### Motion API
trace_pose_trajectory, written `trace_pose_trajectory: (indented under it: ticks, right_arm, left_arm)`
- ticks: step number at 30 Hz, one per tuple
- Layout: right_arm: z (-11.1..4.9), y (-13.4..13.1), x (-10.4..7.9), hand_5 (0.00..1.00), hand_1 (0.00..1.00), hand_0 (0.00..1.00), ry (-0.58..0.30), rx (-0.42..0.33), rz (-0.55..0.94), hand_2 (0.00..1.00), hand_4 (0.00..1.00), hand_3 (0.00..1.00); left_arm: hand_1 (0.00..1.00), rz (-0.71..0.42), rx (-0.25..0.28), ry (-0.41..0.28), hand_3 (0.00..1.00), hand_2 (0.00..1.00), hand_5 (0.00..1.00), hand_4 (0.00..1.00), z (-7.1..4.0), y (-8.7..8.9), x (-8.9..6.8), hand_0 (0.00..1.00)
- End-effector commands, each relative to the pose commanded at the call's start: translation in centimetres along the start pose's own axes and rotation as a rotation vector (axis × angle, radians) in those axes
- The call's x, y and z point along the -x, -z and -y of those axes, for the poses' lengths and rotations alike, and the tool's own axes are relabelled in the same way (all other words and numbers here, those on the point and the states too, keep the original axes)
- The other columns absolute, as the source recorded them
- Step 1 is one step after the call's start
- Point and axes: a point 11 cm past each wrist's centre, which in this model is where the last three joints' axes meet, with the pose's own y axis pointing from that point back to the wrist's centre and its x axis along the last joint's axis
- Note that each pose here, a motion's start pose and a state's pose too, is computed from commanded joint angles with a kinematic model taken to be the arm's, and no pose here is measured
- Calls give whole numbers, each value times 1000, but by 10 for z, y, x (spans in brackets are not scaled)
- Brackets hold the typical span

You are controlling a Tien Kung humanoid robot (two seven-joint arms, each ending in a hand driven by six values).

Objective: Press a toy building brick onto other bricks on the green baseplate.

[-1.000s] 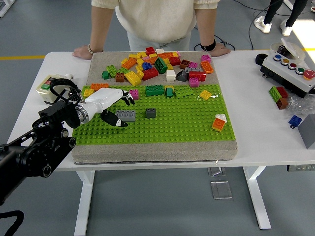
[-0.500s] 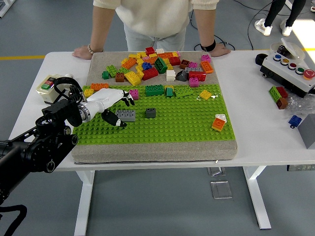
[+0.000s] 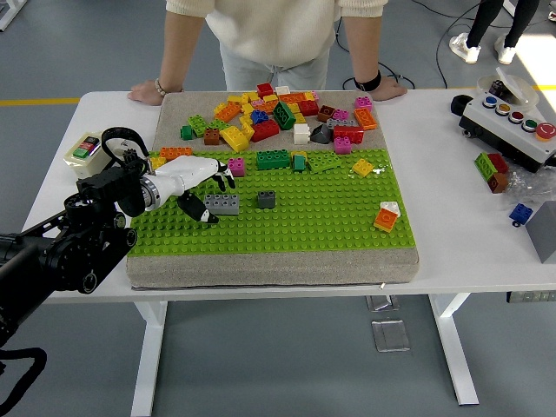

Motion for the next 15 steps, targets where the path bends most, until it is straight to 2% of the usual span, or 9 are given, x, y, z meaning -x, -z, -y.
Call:
trace_pose_trajectory:
  ticks: [15]
  right_arm:
    - [0, 2, -3, 491, 688, 759, -5, -5, 6, 731, 981, 704]
  left_arm:
    - [692, -13, -20, 30, 572, 594, 80, 939, 5, 2, -2, 720]
